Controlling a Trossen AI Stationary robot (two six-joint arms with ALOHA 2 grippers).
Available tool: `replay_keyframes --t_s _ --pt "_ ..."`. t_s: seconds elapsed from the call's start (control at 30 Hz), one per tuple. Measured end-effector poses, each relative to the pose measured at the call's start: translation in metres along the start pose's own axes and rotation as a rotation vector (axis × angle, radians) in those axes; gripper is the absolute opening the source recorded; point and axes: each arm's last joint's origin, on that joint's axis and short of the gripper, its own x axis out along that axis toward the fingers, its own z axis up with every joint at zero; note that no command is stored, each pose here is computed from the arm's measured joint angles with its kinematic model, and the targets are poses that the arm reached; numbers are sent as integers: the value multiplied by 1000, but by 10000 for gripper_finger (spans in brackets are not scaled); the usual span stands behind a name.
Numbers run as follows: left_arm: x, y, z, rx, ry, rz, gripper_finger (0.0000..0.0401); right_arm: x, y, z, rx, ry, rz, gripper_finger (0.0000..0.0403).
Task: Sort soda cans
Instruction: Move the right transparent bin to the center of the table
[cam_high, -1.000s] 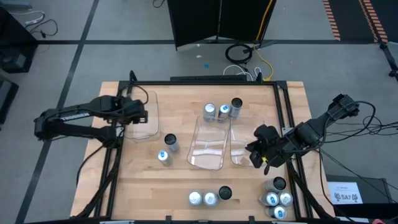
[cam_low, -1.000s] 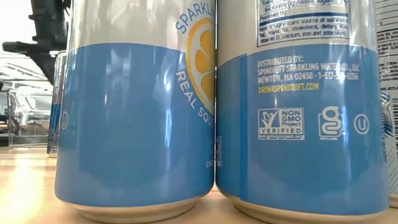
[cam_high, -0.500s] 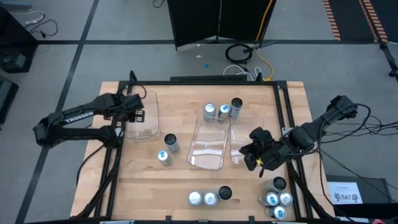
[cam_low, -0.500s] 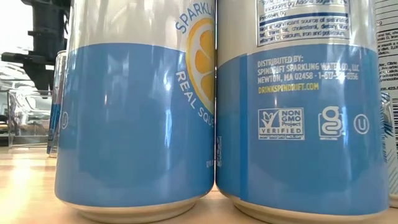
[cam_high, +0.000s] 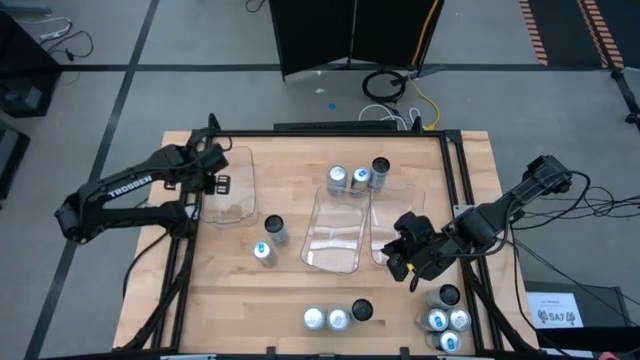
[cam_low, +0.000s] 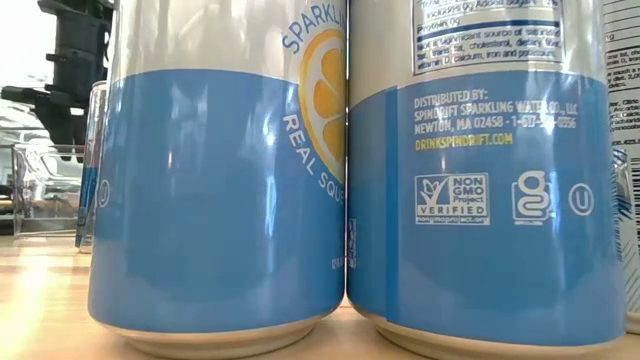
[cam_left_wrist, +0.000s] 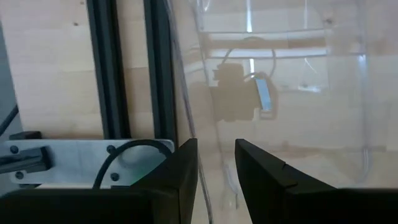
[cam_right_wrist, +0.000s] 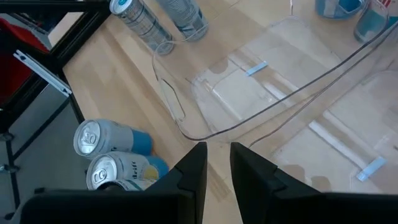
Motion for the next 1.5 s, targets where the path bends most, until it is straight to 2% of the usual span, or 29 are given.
replay_keyframes --t_s 0.13,0.33,0.7,0.77,0.87,1.0,1.2,1.5 --pt "1 3 4 -72 -36 45 118 0 0 0 -9 0 -1 61" --pt "13 -4 14 -116 17 119 118 0 0 0 -26 0 -2 61" --pt "43 -26 27 -57 162 234 116 0 -1 0 -41 2 -7 61" --pt "46 -28 28 -42 176 242 105 0 -1 0 -41 2 -8 61" --pt "49 -31 29 -35 176 240 68 0 -1 0 -41 2 -8 61" --pt "49 -34 32 -45 159 209 14 0 -1 0 -45 3 -8 61" --pt "45 -43 41 -61 88 125 12 0 -1 0 -60 3 -9 61" --pt "42 -63 58 -150 0 -76 10 0 -1 0 -71 3 -9 61"
